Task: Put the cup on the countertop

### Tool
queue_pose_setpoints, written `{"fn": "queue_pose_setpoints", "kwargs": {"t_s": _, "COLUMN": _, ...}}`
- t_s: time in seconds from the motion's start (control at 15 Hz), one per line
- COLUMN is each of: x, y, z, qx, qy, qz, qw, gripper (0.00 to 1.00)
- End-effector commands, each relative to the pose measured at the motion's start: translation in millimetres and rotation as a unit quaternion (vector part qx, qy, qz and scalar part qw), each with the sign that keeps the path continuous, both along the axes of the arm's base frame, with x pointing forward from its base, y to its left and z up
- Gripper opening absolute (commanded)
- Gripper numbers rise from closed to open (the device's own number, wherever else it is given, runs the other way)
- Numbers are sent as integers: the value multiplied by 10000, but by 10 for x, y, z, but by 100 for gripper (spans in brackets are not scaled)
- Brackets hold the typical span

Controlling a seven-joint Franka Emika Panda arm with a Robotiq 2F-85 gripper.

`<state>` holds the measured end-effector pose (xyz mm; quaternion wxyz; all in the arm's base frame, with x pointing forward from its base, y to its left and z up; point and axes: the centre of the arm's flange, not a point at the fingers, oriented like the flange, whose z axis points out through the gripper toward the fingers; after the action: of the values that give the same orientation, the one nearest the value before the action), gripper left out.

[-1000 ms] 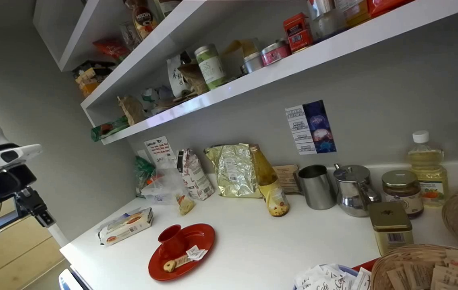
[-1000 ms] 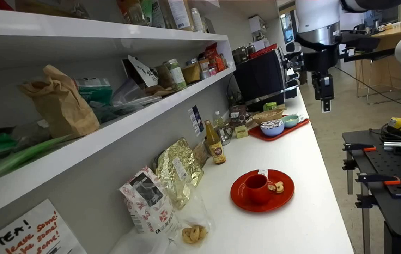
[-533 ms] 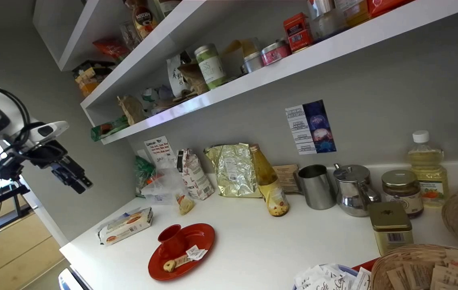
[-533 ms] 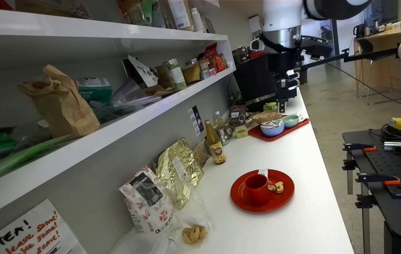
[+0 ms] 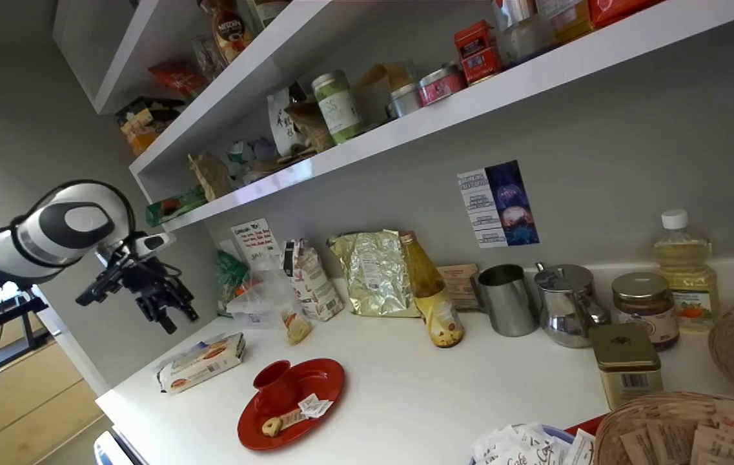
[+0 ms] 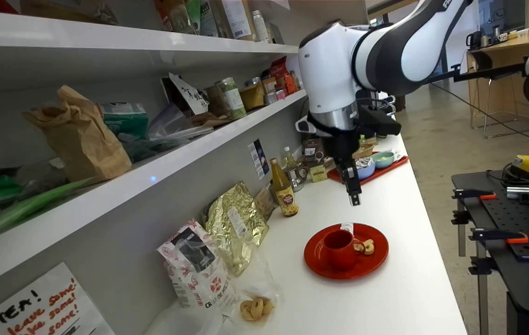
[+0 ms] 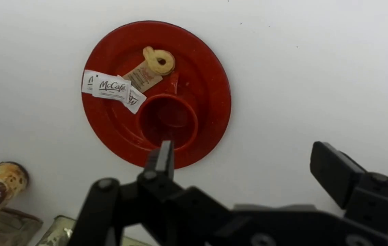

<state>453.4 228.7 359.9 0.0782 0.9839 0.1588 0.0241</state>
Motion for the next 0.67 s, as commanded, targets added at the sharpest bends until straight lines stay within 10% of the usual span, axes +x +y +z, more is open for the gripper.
{"fn": "queue_pose_setpoints", "kwargs": {"t_s": 0.0, "x": 430, "y": 92, "z": -393, "qx": -95, "qy": 377, "qz": 87, "qw": 9992, "gripper": 100}}
{"fn": "queue_pose_setpoints", "kwargs": {"t_s": 0.6, "x": 820, "y": 129, "z": -1110, "qx": -317, "qy": 1076, "qz": -106, "qw": 9936, "gripper": 100}}
